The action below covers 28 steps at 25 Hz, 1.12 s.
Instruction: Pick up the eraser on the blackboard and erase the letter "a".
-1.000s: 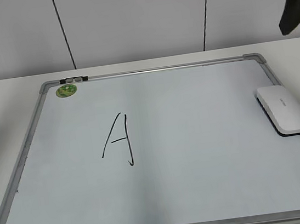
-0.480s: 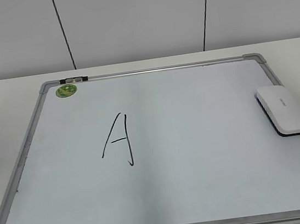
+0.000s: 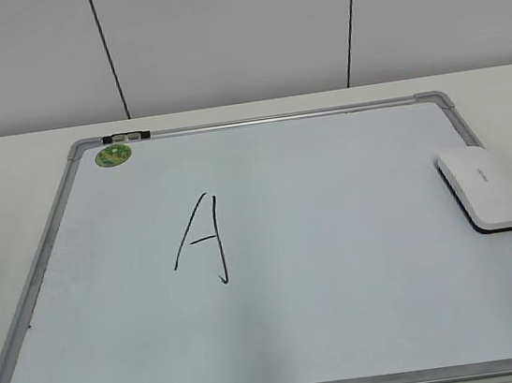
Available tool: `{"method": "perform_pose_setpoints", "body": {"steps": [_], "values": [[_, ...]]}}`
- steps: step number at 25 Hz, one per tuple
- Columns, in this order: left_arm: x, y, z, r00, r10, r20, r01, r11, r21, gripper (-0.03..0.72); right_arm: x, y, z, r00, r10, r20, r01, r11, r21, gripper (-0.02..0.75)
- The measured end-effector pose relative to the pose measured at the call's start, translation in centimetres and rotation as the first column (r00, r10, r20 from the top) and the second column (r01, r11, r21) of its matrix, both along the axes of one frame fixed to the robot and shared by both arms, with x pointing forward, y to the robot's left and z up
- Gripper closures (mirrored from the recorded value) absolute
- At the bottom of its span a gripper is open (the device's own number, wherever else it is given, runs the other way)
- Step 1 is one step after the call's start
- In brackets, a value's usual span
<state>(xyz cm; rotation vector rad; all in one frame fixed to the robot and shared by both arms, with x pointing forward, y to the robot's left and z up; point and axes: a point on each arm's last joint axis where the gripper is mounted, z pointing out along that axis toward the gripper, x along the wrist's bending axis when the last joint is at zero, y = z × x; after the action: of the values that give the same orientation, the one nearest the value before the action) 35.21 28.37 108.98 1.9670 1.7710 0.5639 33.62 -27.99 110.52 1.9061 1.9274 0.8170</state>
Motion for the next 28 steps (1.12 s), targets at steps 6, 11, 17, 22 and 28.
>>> {"method": "perform_pose_setpoints", "body": {"steps": [6,11,17,22,28], "values": [[-2.8,0.4,-2.3,0.999,-0.029,0.032,0.030,1.000,-0.007,0.174,-4.4,-0.2,-3.1,0.998,0.006,0.066,-0.006,1.000,0.000,0.202],[-5.5,1.1,-1.6,0.983,-0.040,0.181,0.044,0.999,-0.018,0.174,-6.8,-0.6,-3.2,0.986,0.039,0.165,-0.030,0.998,-0.060,0.202],[-7.1,1.5,-3.1,0.977,-0.057,0.207,0.061,0.998,-0.011,0.175,-7.2,-1.0,-4.3,0.986,0.038,0.165,-0.020,0.994,-0.110,0.202],[-7.3,1.5,-3.8,0.980,-0.084,0.182,0.087,0.996,-0.006,0.185,-6.9,-1.0,-6.3,0.993,0.057,0.107,-0.043,0.991,-0.123,0.202],[-7.3,1.4,-4.0,0.979,-0.100,0.178,0.102,0.995,-0.005,0.192,-6.7,-1.1,-6.5,0.992,0.057,0.117,-0.042,0.991,-0.128,0.202]]}}
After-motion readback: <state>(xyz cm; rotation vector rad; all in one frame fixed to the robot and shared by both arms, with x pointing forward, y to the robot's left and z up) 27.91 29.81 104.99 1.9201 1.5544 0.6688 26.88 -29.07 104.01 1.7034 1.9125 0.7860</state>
